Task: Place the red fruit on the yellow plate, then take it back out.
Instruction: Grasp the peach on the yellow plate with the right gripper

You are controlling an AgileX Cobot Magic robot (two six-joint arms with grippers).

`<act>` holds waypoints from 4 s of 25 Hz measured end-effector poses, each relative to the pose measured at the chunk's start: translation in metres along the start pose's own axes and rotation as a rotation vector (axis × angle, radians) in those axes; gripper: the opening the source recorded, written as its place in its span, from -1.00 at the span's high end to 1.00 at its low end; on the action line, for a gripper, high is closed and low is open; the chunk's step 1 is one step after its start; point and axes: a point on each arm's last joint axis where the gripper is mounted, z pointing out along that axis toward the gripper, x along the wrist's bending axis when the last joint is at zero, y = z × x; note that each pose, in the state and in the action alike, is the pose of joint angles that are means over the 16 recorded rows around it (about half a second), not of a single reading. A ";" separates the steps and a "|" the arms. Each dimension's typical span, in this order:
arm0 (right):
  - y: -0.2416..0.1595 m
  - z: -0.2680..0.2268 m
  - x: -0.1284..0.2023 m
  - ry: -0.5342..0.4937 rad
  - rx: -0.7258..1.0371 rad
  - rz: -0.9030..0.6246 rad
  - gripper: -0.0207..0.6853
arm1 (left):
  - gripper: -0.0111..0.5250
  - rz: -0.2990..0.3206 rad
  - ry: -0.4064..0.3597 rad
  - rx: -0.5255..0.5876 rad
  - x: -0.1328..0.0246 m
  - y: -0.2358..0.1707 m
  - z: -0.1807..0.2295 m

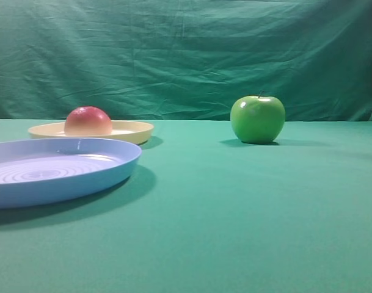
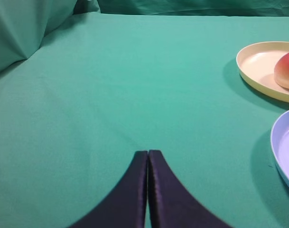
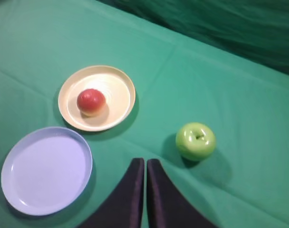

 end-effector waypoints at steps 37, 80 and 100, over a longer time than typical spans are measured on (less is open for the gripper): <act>-0.296 0.006 -0.027 -0.498 -0.566 0.300 0.94 | 0.96 0.000 0.000 0.000 0.000 0.000 0.000; -0.363 0.063 -0.019 -0.456 -0.385 0.275 0.94 | 0.96 -0.001 0.000 0.000 0.000 0.000 0.000; -0.257 0.000 -0.015 -0.211 -0.383 0.176 0.94 | 0.96 -0.001 0.000 0.000 0.000 0.000 0.000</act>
